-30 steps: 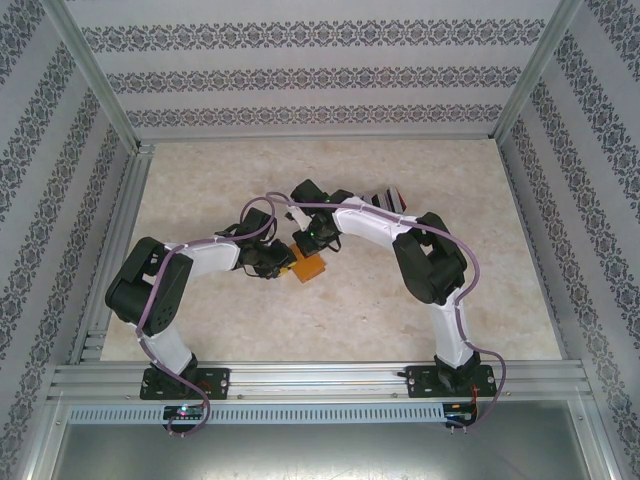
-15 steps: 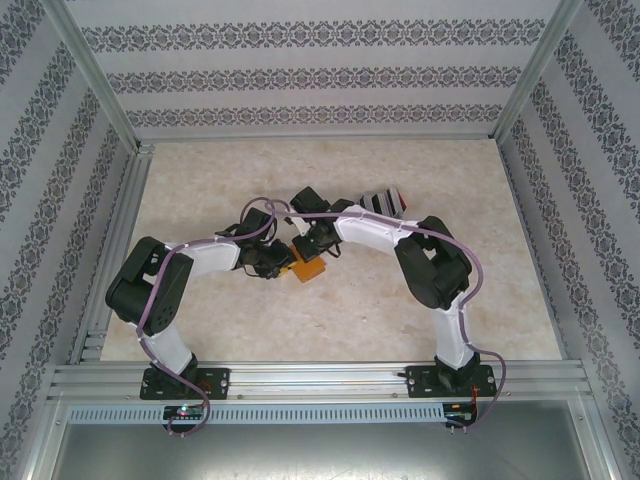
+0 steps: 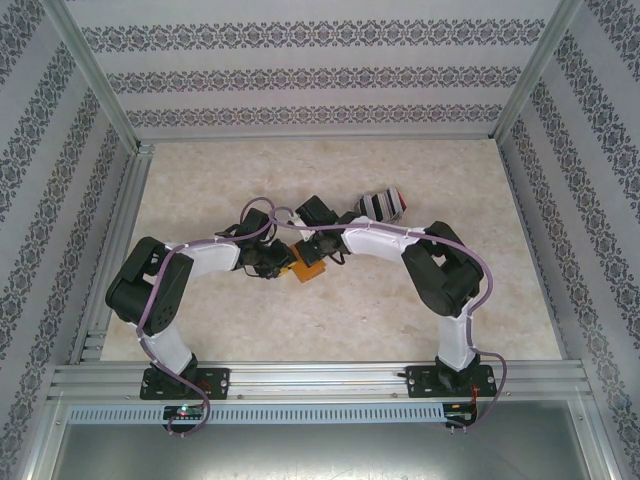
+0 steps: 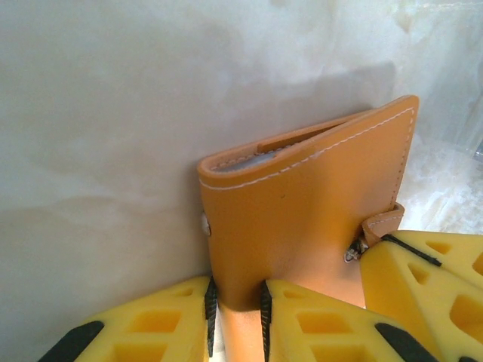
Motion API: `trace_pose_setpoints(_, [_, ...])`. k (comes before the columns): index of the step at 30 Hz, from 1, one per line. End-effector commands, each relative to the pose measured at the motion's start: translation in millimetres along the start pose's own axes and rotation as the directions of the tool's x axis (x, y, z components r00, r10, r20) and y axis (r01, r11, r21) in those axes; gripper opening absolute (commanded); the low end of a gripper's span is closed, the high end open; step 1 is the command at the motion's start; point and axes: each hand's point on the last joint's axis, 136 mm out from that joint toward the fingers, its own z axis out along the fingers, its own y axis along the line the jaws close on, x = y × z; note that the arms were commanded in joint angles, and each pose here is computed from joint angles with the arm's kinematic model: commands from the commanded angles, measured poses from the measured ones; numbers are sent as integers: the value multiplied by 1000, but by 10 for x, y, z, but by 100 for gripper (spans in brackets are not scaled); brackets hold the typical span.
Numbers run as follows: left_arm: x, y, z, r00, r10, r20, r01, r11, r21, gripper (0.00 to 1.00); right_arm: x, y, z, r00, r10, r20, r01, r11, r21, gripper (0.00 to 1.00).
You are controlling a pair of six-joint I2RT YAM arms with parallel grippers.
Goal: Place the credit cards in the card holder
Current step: Close the button on the card holder.
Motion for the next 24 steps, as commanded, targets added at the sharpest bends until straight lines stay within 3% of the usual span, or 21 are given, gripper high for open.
trace_pose_setpoints(1, [-5,164,103,1000,-2,24,3,999,-46,25,763,-29,218,974,-20,-227,28,999,30,4])
trace_pose_setpoints(24, [-45,351,59,992,69,101,-61,995,-80,25,1629,30,464,962,44,-268,-6,990,142,3])
